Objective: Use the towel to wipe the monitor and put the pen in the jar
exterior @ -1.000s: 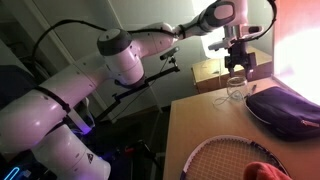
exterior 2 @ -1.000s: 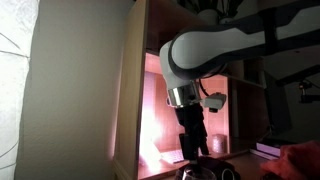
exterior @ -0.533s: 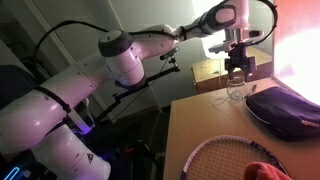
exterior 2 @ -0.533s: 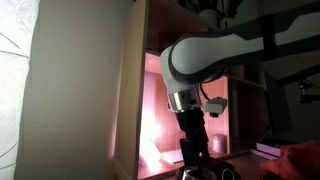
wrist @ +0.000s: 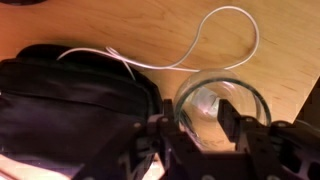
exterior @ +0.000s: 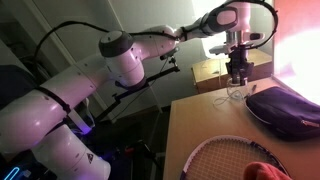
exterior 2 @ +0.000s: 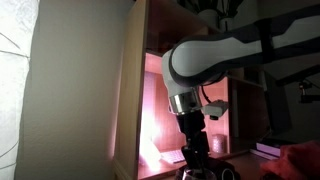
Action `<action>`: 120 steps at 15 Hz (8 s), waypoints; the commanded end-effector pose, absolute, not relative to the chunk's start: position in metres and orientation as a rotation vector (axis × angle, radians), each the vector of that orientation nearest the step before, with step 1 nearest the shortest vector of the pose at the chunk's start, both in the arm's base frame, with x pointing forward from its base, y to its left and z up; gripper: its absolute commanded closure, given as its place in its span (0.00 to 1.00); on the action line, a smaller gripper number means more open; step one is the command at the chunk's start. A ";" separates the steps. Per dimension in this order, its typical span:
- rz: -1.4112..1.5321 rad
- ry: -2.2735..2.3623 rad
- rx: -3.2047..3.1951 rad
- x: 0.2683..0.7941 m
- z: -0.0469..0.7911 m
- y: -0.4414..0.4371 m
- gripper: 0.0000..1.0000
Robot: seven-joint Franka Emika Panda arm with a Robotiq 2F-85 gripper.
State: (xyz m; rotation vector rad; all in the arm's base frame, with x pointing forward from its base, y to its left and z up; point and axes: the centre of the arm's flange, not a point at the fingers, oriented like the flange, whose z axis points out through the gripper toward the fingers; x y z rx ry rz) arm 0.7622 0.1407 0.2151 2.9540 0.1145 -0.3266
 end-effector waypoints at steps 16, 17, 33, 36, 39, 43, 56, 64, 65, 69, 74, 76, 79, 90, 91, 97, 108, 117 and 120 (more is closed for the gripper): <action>-0.309 -0.383 2.890 0.786 0.222 0.101 0.97; -0.317 -0.407 2.890 0.786 0.220 0.092 0.97; -0.377 -0.787 2.823 0.778 0.218 0.035 0.97; -0.400 -0.843 2.814 0.773 0.214 0.019 0.97; -0.417 -0.891 2.805 0.770 0.213 0.005 0.97; -0.430 -0.942 2.804 0.767 0.212 -0.006 0.97; -0.362 -1.114 2.834 0.754 0.222 -0.015 0.50; -0.079 -1.035 2.870 0.752 0.273 0.027 0.00; -0.042 -1.021 2.865 0.753 0.279 0.031 0.00; 0.036 -0.966 2.867 0.757 0.294 0.049 0.00; 0.150 -0.727 2.915 0.765 0.303 0.085 0.00; 0.198 -0.566 2.935 0.768 0.305 0.100 0.00; 0.198 -0.318 2.964 0.771 0.303 0.119 0.00; -0.034 0.215 2.616 0.759 0.273 0.103 0.00; -0.040 0.228 2.600 0.758 0.272 0.102 0.00; -0.018 -0.080 2.812 0.762 0.274 0.088 0.00; 0.322 -0.605 2.870 0.751 0.369 0.016 0.00; 0.226 -0.961 2.870 0.721 0.360 -0.096 0.00; 0.224 -1.001 2.867 0.719 0.357 -0.101 0.00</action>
